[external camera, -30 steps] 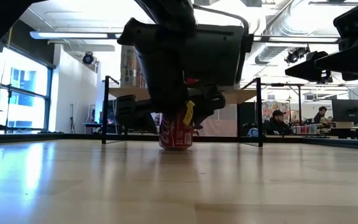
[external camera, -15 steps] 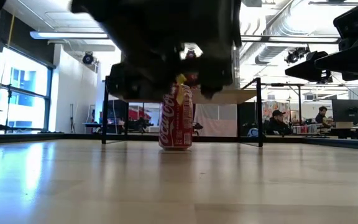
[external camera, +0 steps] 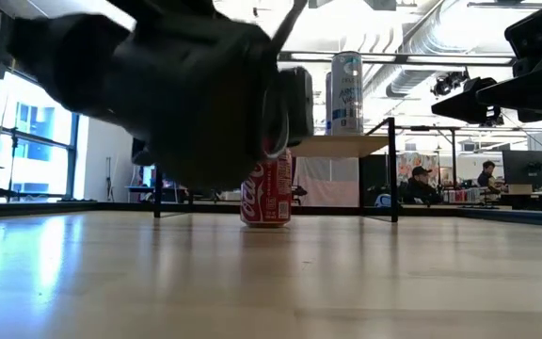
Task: Place canned beverage on shelf
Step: Put the red and white soda can on the shelf aligned with the other red and white soda can
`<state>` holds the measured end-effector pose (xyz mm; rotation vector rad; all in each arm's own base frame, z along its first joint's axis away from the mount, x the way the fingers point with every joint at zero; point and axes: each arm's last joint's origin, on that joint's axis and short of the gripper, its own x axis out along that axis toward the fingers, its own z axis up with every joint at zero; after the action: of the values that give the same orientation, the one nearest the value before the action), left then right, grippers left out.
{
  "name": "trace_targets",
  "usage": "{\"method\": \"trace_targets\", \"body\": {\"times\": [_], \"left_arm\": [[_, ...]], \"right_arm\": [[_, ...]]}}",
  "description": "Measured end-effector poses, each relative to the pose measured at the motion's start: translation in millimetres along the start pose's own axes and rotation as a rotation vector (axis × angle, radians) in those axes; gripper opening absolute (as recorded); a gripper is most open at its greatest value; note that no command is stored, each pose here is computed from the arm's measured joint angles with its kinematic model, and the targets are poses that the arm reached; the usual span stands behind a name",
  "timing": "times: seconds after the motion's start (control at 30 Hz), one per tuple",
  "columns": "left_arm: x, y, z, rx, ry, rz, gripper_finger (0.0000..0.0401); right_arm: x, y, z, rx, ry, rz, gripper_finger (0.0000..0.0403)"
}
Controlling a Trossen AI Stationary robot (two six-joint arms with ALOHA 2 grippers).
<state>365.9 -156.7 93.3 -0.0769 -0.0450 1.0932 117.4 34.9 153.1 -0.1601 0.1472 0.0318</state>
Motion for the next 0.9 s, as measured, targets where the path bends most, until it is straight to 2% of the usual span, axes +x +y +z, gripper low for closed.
{"method": "trace_targets", "body": {"times": [0.27, 0.9], "left_arm": [[9, 8, -6, 0.034, -0.004, 0.021, 0.04], [37, 11, -6, -0.001, -0.01, 0.094, 0.04]], "right_arm": [[0, 0, 0, 0.0, 0.0, 0.0, 0.04], [0, 0, 0, 0.0, 0.0, 0.0, 0.04]]}}
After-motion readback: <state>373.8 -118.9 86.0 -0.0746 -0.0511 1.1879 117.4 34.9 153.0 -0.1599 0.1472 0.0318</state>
